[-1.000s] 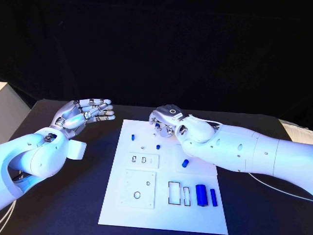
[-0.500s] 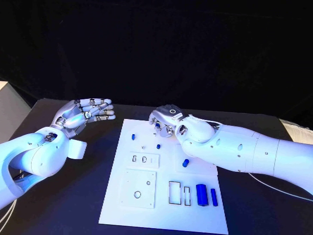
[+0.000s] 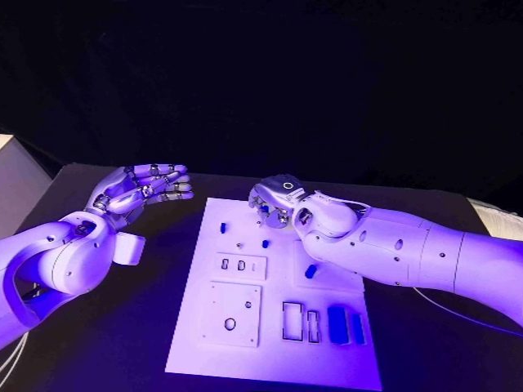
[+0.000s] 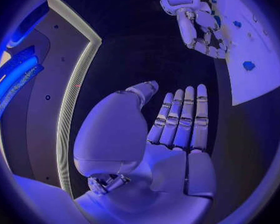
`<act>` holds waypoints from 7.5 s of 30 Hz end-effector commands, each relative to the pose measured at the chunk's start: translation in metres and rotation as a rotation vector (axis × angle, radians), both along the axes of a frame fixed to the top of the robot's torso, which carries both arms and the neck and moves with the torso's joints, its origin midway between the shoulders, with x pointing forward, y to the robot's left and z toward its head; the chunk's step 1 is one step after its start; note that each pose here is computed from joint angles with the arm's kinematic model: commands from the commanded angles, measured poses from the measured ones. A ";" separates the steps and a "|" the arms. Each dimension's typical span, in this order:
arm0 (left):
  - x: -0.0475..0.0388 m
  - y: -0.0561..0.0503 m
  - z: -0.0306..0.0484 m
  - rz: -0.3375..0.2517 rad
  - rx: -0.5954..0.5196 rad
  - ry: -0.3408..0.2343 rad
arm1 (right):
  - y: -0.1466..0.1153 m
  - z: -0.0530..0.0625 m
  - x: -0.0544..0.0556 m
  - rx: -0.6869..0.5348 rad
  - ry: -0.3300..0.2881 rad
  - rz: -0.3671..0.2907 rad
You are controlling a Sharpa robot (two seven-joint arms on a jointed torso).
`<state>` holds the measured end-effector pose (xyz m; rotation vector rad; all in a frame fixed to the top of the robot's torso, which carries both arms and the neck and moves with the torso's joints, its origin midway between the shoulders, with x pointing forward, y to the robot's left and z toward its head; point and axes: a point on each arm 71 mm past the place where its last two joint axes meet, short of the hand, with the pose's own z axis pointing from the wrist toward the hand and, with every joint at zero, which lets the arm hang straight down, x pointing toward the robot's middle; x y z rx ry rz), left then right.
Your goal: Assemble the parts on the task board
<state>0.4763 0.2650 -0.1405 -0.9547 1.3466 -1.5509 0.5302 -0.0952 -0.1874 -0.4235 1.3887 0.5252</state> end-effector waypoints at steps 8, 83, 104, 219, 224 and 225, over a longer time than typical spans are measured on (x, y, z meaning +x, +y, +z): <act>-0.0006 -0.003 0.0010 -0.023 -0.003 -0.003 | -0.001 -0.003 0.001 -0.016 0.011 0.011; 0.0035 -0.001 -0.0151 -0.017 -0.001 0.024 | -0.135 -0.008 -0.002 0.051 0.289 -0.248; 0.0037 0.002 -0.0153 -0.008 0.006 0.024 | -0.133 -0.010 -0.008 0.022 0.285 -0.228; 0.0019 -0.004 -0.0144 -0.028 0.004 0.027 | 0.000 -0.017 -0.024 -0.024 0.106 -0.018; 0.0018 -0.004 -0.0144 -0.028 0.005 0.027 | 0.001 -0.018 -0.024 -0.019 0.105 -0.013; 0.0019 -0.004 -0.0144 -0.028 0.005 0.028 | 0.001 -0.018 -0.024 -0.016 0.106 -0.012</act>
